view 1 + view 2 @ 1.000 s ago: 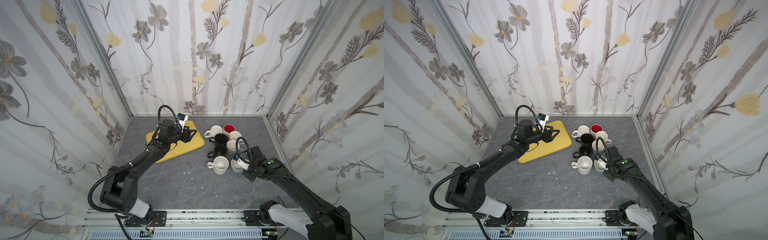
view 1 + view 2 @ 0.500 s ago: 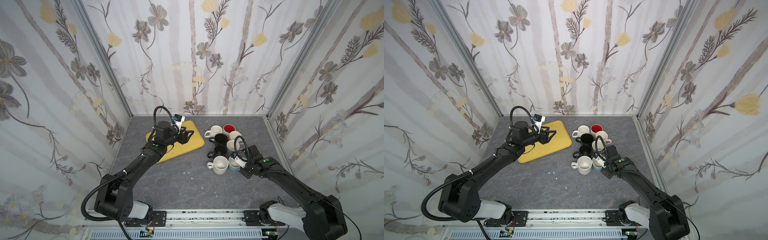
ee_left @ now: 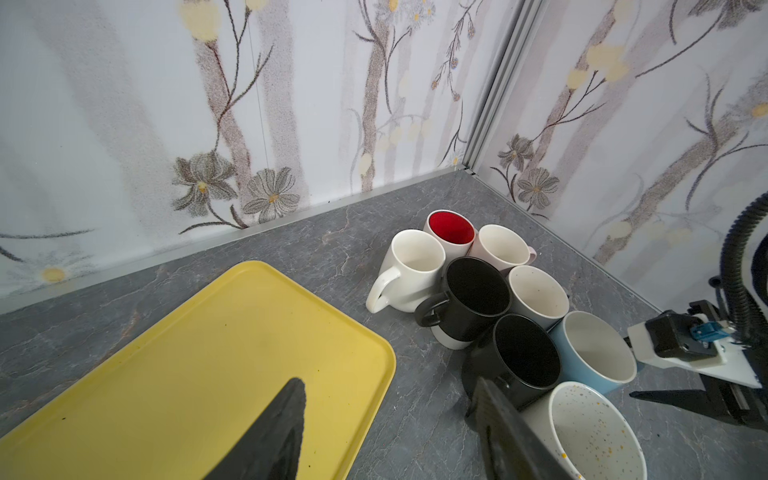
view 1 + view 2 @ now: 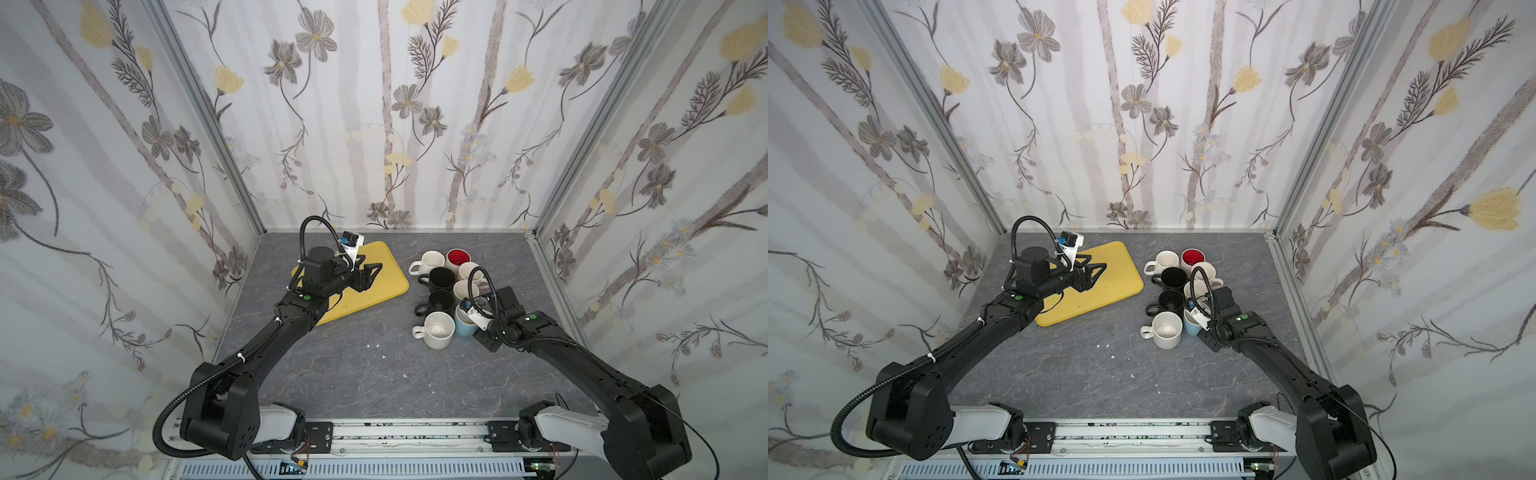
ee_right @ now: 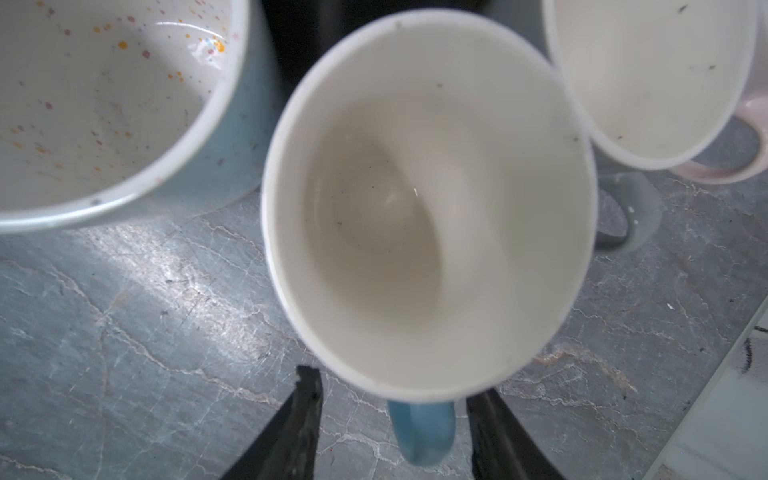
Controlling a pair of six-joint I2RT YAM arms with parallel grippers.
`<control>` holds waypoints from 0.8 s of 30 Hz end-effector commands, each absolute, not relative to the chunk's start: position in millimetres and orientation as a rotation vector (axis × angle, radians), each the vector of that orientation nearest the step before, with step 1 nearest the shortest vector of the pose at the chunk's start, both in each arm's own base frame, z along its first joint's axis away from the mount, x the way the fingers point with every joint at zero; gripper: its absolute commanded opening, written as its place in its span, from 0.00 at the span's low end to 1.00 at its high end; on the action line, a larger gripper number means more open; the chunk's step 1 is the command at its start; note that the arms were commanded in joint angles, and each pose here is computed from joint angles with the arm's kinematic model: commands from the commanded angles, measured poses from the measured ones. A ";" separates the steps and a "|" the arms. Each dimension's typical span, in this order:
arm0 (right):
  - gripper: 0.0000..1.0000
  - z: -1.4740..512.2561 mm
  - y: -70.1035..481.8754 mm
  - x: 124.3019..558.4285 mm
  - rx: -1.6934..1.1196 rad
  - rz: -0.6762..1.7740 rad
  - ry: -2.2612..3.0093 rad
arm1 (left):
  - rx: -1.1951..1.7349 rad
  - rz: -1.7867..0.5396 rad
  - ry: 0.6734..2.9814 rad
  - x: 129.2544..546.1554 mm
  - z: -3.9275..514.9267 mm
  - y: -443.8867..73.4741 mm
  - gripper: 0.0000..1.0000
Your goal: Turn the mug right side up
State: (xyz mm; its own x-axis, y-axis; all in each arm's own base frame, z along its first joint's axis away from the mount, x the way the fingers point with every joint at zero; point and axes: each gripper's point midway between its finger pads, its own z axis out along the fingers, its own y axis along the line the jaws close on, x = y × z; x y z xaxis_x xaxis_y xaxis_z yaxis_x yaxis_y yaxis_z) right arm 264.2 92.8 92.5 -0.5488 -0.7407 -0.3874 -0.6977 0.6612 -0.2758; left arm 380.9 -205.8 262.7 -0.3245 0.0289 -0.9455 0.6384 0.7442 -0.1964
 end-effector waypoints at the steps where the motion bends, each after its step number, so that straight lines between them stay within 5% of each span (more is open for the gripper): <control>1: 0.57 106.1 93.4 267.6 -1.080 -0.126 2.366 | 0.523 -0.646 1.789 380.5 269.8 -201.2 0.65; 8: 0.65 166.2 89.9 282.1 -0.965 -0.189 2.182 | 0.487 -0.543 1.790 382.6 275.3 -178.6 0.68; 16: 1.00 228.3 51.8 303.3 -0.623 -0.437 1.925 | 0.374 -0.390 1.773 383.2 292.4 -130.3 0.74; 24: 0.99 252.6 17.4 310.9 -0.198 -0.454 1.809 | 0.246 -0.172 1.786 382.6 293.0 -71.2 0.92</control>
State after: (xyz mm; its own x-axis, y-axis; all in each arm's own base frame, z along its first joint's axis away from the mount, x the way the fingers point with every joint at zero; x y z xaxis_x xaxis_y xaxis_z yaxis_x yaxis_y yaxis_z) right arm 303.6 33.6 224.7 -0.3607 -0.5108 -0.7804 -0.0960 0.8526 -0.5137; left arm 381.4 -90.0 295.5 -0.2166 0.0476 -0.9751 0.3328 0.9426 -0.0279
